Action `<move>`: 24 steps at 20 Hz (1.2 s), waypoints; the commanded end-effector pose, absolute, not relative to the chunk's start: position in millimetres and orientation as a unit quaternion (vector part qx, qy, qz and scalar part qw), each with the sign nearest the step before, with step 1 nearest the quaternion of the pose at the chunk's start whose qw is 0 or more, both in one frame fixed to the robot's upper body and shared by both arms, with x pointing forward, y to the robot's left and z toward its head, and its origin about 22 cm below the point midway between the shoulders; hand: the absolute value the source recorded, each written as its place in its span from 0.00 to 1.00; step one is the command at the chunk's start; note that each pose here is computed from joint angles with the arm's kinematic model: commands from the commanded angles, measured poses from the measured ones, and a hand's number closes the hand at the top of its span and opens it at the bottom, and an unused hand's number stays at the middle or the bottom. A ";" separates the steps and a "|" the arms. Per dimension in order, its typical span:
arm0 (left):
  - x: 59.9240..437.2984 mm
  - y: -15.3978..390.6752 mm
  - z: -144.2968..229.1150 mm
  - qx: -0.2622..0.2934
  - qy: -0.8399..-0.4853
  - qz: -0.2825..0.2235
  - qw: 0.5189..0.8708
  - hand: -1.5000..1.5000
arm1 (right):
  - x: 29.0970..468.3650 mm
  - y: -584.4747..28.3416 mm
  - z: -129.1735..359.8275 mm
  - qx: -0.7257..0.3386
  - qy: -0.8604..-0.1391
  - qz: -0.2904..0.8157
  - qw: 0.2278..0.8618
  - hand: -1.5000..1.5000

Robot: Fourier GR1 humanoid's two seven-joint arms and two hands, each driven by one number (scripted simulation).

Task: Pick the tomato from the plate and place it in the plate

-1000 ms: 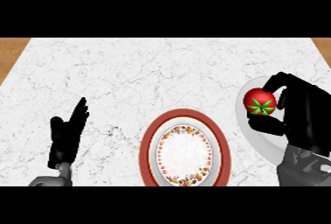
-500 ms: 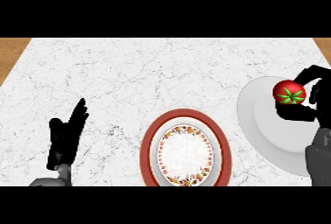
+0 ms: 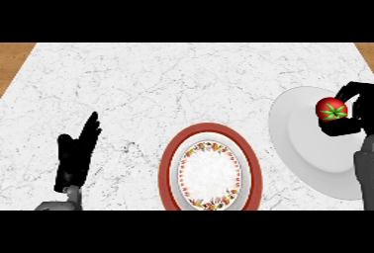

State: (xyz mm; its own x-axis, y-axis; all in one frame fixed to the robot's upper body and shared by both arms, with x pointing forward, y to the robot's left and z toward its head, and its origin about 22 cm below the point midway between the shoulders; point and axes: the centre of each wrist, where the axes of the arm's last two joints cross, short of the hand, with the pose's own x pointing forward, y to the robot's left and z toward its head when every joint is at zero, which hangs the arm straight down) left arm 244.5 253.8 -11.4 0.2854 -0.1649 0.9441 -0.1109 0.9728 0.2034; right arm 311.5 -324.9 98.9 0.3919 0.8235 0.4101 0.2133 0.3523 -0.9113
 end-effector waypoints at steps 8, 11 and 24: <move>258.6 242.8 -5.4 0.120 -0.596 -0.013 0.794 0.50 | 309.8 -374.0 51.1 -0.391 -0.450 0.312 0.740 0.00; 243.6 243.8 -14.6 0.114 -0.592 -0.014 0.797 0.50 | 308.0 -378.4 63.1 -0.366 -0.510 0.307 0.715 0.00; 234.4 258.3 -9.6 0.118 -0.594 -0.008 0.795 0.50 | 261.8 -417.5 48.9 -0.215 -0.716 0.021 0.664 0.00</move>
State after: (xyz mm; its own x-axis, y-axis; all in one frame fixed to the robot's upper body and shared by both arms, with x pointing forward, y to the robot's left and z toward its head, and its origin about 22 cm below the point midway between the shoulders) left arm 244.5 253.6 -12.3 0.2938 -0.1552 0.9432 -0.1253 0.9720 0.1989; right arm 284.0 -409.3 63.9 0.0306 0.4302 0.9022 0.2643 0.8670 -0.4224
